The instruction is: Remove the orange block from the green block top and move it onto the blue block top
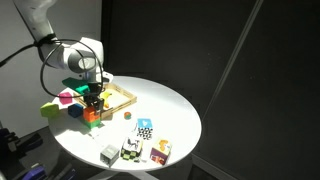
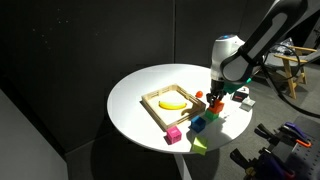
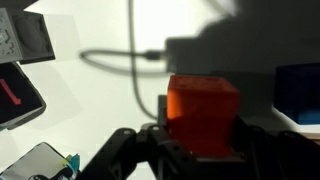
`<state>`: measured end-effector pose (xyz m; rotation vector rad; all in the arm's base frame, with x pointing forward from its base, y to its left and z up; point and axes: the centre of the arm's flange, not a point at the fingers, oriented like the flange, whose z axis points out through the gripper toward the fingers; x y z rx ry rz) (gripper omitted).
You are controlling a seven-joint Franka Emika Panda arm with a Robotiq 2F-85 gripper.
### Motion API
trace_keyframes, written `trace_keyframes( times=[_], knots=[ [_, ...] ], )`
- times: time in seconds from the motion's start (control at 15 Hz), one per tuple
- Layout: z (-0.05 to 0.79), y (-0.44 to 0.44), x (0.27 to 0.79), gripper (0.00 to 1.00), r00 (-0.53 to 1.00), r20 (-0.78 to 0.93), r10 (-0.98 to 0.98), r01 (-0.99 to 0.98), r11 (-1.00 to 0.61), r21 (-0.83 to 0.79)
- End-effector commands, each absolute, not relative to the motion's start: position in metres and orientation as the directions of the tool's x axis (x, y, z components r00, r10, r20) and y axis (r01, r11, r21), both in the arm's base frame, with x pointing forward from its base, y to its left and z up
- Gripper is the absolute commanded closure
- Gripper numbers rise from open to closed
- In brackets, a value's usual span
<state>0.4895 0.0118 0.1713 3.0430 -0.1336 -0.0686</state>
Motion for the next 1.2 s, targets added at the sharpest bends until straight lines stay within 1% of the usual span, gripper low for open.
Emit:
trace_keyframes(
  times=[0.0,0.2,0.73,1.13],
  knots=[
    [0.180,0.019,0.490,0.70,0.992,-0.034,-0.118,-0.113,-0.985,0.128],
    [0.189,0.025,0.486,0.73,0.990,-0.041,-0.131,-0.125,-0.982,0.140],
    [0.232,0.033,0.478,0.73,0.992,-0.021,-0.127,-0.123,-0.983,0.133],
    [0.260,0.056,0.472,0.73,0.999,0.012,-0.031,-0.032,-0.993,0.115]
  ],
)
